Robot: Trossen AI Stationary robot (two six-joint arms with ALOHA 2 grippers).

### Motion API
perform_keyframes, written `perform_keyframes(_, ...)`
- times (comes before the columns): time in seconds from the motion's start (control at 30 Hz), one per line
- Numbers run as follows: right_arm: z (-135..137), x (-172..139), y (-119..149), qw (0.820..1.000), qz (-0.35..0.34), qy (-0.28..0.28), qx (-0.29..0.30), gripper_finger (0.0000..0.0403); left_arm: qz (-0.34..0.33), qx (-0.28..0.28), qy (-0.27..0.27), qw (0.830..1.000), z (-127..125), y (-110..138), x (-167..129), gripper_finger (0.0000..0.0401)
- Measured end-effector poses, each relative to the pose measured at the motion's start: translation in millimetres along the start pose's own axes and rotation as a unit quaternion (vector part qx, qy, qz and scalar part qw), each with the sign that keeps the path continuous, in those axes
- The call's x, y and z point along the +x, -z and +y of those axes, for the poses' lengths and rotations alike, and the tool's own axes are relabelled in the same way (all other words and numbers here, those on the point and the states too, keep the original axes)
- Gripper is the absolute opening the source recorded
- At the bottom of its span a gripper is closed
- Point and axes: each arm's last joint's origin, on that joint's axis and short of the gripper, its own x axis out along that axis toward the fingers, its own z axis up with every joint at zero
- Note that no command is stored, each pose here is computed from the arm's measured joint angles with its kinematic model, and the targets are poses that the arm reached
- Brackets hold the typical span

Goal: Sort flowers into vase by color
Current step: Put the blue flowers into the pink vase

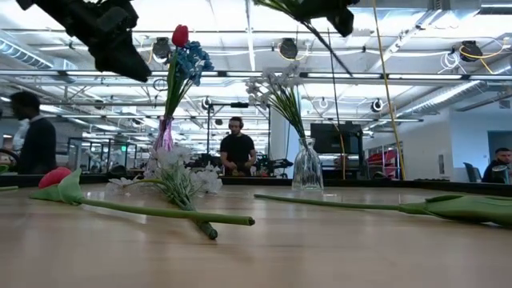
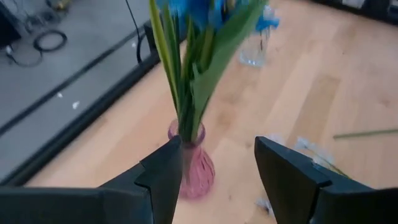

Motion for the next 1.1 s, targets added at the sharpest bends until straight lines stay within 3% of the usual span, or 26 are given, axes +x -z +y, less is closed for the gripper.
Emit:
perform_keyframes(0.17, -22.9, 8.7, 19.6, 0.991, -0.125, -0.053, -0.004, 0.0003, -0.05, -0.002, 0.004, 0.999, -0.8, 7.0, 11.6, 0.0186)
perform_keyframes(0.3, -35.3, 20.2, 24.4, 0.955, -0.279, -0.095, -0.016, 0.0003, -0.049, -0.013, 0.007, 0.999, -1.2, 21.3, 24.8, 0.018)
perform_keyframes(0.4, -40.9, 32.7, 23.2, 0.933, -0.336, -0.105, -0.066, 0.0003, -0.049, -0.014, -0.002, 0.999, -0.7, 28.5, 30.8, 0.018)
perform_keyframes(0.53, -45.1, 55.4, 19.8, 0.926, -0.331, -0.156, -0.091, 0.0003, -0.072, -0.012, -0.007, 0.997, -0.6, 28.5, 33.8, 0.018)
perform_keyframes(0.7, -53.7, 70.2, 6.8, 0.92, -0.327, -0.199, -0.086, 0.0003, -0.07, 0.042, -0.033, 0.996, 0.2, 27.5, 38.1, 0.018)
perform_keyframes(0.87, -58.6, 71.4, -11.0, 0.916, -0.339, -0.193, -0.091, 0.0004, -0.045, 0.05, -0.014, 0.998, -1.9, 29.7, 47.3, 0.018)
perform_keyframes(1.1, -60.3, 74.6, -14.4, 0.932, -0.318, -0.155, -0.083, 0.0004, -0.052, 0.04, -0.027, 0.997, -2.2, 27.0, 53.0, 0.018)
